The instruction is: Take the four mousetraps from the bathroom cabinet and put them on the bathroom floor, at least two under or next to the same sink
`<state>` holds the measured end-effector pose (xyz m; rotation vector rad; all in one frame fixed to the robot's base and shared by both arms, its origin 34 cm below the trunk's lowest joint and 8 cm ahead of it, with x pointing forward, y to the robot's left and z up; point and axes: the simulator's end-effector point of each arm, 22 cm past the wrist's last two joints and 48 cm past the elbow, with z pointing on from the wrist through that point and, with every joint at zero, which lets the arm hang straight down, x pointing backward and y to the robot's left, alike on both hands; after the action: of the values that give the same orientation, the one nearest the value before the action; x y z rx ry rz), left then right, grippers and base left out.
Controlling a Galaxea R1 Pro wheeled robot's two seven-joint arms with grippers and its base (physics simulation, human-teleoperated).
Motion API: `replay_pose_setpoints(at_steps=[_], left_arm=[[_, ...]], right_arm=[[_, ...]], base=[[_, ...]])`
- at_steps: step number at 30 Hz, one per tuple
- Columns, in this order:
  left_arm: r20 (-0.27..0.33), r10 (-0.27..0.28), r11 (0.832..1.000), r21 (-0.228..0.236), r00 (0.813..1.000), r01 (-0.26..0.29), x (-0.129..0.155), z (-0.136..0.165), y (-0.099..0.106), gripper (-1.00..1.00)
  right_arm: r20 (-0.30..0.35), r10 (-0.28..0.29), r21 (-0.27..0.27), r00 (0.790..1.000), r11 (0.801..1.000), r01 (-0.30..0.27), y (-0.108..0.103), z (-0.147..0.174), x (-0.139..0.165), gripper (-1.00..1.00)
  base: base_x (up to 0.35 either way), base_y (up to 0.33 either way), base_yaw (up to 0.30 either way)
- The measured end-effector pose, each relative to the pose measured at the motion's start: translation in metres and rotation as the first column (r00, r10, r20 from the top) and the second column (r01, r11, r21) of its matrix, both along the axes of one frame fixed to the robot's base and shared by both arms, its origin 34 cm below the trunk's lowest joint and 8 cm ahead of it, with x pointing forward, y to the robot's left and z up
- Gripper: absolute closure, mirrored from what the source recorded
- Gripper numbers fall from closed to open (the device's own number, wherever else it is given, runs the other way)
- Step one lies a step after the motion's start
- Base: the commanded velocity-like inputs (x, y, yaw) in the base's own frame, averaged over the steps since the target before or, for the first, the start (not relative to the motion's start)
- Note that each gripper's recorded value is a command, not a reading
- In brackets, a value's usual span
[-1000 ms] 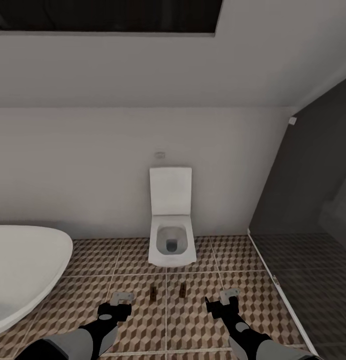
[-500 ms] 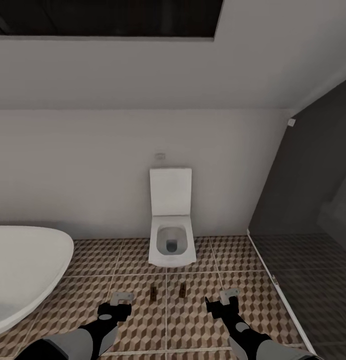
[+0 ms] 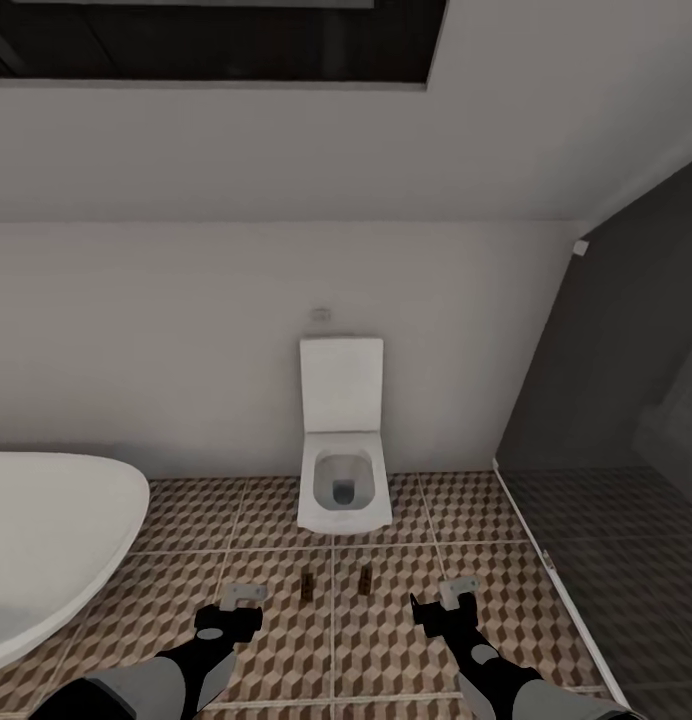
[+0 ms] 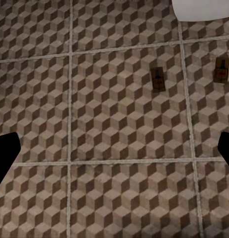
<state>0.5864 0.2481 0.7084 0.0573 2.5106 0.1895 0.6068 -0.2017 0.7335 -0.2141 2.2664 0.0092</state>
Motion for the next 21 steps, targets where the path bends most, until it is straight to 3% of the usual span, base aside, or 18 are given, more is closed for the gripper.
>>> replay_pose_setpoints(at_steps=[21], left_arm=[[-0.001,-0.001,1.000,0.000,1.000,0.001,-0.0044,0.0063,0.0000,-1.00]], right_arm=[[-0.001,0.000,0.000,1.000,1.000,0.000,-0.0001,0.0064,-0.0043,-1.00]], base=[[0.000,0.000,0.000]])
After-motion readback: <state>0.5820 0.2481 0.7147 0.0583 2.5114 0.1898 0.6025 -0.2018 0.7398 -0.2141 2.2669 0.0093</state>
